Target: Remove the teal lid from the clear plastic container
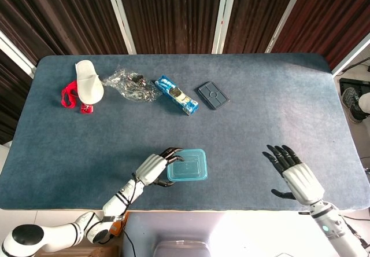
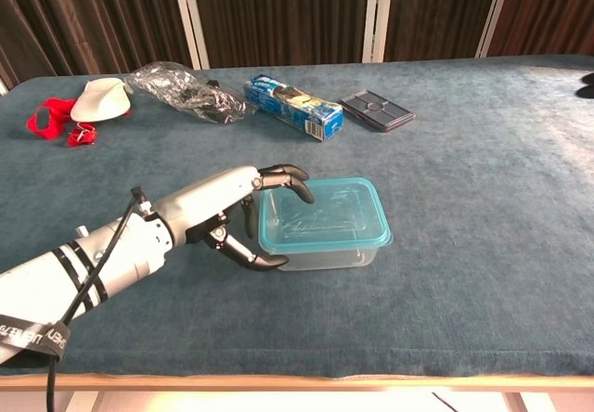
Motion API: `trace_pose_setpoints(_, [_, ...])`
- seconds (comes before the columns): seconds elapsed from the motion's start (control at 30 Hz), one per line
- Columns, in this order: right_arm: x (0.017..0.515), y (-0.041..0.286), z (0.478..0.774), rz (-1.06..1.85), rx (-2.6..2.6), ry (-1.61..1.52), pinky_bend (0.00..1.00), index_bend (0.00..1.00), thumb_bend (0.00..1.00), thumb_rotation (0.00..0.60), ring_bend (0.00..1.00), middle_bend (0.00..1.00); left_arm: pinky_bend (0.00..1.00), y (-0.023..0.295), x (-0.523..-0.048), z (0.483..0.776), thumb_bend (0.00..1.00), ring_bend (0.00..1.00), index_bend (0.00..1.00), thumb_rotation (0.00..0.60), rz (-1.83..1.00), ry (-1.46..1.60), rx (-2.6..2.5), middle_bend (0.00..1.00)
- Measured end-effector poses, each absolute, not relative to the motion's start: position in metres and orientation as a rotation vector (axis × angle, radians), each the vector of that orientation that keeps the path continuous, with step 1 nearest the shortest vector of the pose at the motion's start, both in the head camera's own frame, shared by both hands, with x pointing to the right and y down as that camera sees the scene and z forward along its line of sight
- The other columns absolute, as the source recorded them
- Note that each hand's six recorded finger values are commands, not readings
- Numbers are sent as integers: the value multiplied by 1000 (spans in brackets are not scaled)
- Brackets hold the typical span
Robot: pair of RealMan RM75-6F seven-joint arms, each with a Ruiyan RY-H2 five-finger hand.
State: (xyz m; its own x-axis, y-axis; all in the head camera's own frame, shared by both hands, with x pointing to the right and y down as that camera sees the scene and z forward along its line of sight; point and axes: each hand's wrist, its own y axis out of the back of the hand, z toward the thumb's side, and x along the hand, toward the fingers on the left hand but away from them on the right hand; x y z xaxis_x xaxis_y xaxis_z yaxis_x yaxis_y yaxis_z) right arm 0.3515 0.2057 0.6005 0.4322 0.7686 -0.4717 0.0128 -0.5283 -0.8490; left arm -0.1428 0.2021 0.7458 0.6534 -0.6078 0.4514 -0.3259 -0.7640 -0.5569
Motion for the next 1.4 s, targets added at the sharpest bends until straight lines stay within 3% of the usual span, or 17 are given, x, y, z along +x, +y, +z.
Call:
trace_pose_setpoints(0.43, [263, 198, 674, 932, -2063, -460, 0, 7, 236, 600, 0, 0, 516, 204, -145, 741, 387, 407, 372, 600, -835, 743, -2424, 526])
trace_pose_setpoints(0.53, [249, 201, 682, 879, -2081, -445, 0, 114, 253, 600, 0, 0, 518, 206, -145, 740, 388, 407, 372, 600, -820, 747, -2432, 526])
trace_pose_setpoints(0.67, [232, 202, 689, 804, -2089, -437, 0, 304, 325, 600, 0, 22, 519, 207, -145, 740, 388, 407, 372, 600, -810, 747, -2435, 526])
trace_pose_setpoints(0.87, [211, 199, 689, 702, -2093, -452, 0, 419, 431, 600, 0, 56, 520, 205, -149, 740, 388, 407, 372, 600, -814, 765, -2441, 526])
trace_pose_setpoints(1.0, [205, 198, 691, 679, -2088, -435, 0, 448, 485, 600, 0, 63, 518, 206, -152, 741, 388, 407, 372, 600, -820, 766, -2447, 526])
trace_pose_setpoints(1.4, [200, 196, 698, 695, -2057, -407, 0, 458, 485, 600, 0, 64, 514, 209, -158, 746, 388, 407, 371, 600, -834, 786, -2481, 526])
